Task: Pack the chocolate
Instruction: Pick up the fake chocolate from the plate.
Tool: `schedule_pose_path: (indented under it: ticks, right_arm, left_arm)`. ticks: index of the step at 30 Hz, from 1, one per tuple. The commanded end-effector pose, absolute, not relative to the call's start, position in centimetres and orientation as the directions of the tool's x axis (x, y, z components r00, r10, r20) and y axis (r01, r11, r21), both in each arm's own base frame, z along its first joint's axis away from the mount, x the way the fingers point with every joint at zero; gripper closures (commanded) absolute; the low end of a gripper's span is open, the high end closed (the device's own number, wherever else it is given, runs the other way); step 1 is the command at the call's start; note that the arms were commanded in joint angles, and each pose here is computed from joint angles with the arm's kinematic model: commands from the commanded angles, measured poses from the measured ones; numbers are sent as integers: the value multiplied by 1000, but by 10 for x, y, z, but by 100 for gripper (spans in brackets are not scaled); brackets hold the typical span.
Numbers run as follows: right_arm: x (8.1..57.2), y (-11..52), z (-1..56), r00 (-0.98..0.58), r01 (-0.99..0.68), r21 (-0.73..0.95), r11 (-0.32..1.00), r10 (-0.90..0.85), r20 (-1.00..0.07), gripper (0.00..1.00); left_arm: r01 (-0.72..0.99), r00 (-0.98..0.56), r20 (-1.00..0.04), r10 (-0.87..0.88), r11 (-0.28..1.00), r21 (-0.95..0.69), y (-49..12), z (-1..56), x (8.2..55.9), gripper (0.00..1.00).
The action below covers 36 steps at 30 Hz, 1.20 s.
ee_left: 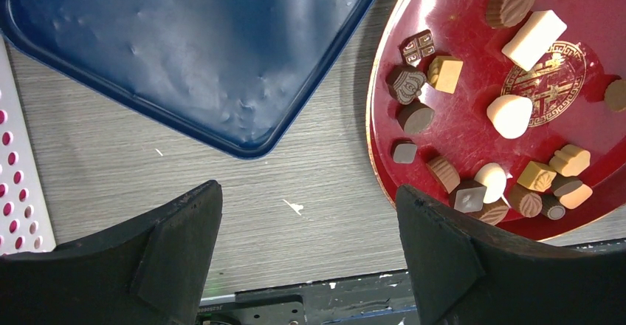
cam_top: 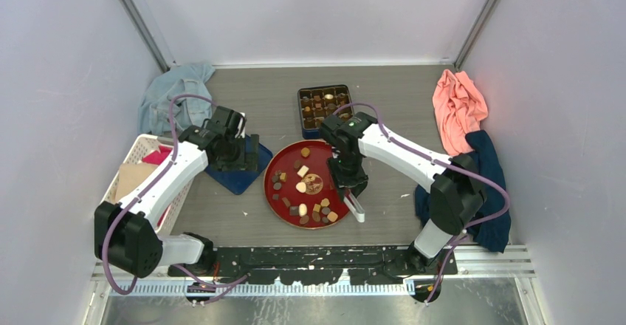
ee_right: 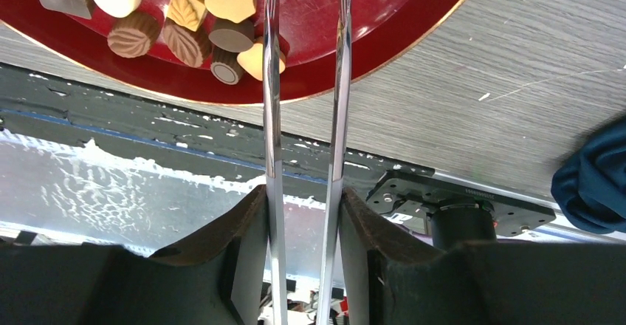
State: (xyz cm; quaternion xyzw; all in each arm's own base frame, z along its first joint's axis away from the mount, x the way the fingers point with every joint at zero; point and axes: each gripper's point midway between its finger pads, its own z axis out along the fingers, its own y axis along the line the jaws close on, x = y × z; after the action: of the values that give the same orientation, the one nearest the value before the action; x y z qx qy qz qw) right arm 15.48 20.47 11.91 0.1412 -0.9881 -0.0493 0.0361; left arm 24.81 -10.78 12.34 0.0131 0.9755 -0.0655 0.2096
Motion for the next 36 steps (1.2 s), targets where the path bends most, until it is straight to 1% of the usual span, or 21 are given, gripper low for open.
schedule_pose_path:
  ticks: [1, 13, 18, 23, 25, 27, 31, 32, 34, 36]
  right_arm:
    - [153, 216, 119, -962, -252, 151, 956, -264, 67, 57]
    - [155, 213, 110, -958, -261, 124, 957, -273, 88, 56]
    - [148, 205, 104, -950, -276, 96, 956, -287, 122, 55]
    - [150, 206, 102, -947, -288, 88, 953, -298, 123, 56]
    - [151, 208, 102, -947, -290, 92, 953, -300, 117, 59]
    - [153, 209, 103, -948, -289, 92, 953, -299, 111, 64]
    - [158, 208, 111, -948, -300, 84, 950, -307, 88, 79]
    - [159, 208, 115, -946, -306, 81, 948, -313, 83, 82]
    - [165, 207, 123, -944, -321, 70, 945, -325, 58, 85]
    - [178, 206, 134, -945, -326, 52, 944, -327, 14, 86]
  left_arm:
    - [63, -882, -471, -10, 988, -139, -111, 139, 262, 12]
    - [63, -883, -470, -6, 989, -131, -110, 138, 262, 12]
    - [62, -885, -465, -5, 990, -130, -111, 136, 263, 12]
    - [65, -885, -465, -2, 990, -128, -111, 136, 264, 12]
    - [63, -885, -465, -4, 990, -128, -111, 136, 265, 12]
    - [65, -885, -465, -3, 989, -129, -111, 136, 265, 13]
    - [63, -884, -467, -4, 990, -128, -111, 136, 265, 12]
    - [62, -885, -466, -5, 990, -128, -111, 136, 265, 12]
    - [62, -885, -465, -5, 990, -130, -111, 136, 265, 12]
    - [63, -885, -466, -6, 989, -131, -111, 136, 265, 12]
